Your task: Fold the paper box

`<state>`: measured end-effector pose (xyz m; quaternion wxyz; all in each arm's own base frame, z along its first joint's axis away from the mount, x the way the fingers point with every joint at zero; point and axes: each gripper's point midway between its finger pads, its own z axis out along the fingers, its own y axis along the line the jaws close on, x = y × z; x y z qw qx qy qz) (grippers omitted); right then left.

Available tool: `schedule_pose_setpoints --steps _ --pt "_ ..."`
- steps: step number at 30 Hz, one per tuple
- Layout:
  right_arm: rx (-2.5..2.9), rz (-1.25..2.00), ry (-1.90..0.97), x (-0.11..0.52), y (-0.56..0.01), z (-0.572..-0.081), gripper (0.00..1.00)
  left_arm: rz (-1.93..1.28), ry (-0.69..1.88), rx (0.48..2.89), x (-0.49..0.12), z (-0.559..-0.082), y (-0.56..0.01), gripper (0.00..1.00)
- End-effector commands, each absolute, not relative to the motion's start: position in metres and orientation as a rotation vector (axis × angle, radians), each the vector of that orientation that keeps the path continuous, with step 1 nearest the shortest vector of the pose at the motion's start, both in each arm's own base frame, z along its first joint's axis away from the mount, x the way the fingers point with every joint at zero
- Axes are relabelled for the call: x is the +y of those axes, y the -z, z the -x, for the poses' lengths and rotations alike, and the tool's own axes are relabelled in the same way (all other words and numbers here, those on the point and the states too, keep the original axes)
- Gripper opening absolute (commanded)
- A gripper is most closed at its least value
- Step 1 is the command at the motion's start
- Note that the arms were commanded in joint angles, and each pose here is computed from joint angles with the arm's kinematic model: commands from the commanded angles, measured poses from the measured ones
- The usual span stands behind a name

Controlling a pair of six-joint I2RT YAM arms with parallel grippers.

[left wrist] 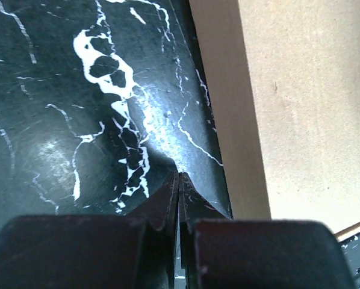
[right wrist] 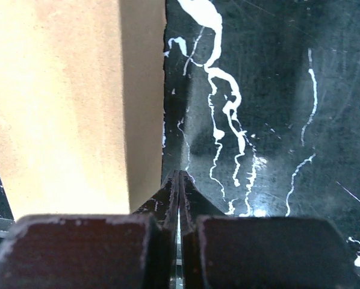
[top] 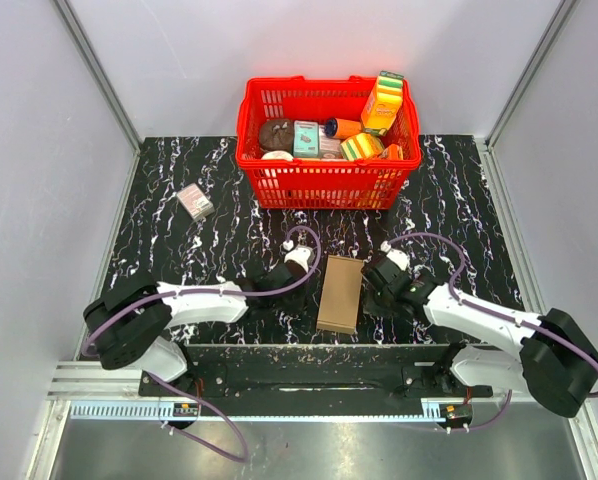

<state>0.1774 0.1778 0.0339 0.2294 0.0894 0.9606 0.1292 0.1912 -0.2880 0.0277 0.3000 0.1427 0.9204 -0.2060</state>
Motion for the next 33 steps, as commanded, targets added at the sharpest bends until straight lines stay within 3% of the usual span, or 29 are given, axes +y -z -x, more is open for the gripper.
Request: schedule_pose_setpoints --steps 1,20,33 --pt "2.638 -0.193 -0.41 0.189 -0.029 -0.183 0.01 -0.41 0.691 2.391 -0.32 -0.197 -0.041 0.0" --pt "2.624 -0.152 -0.576 0.221 -0.025 -0.191 0.0 -0.483 0.811 2.385 -0.364 -0.178 -0.041 0.0" --pt "2.597 -0.285 -0.346 0.168 -0.029 -0.209 0.0 -0.369 0.63 2.385 -0.295 -0.213 -0.042 0.0"
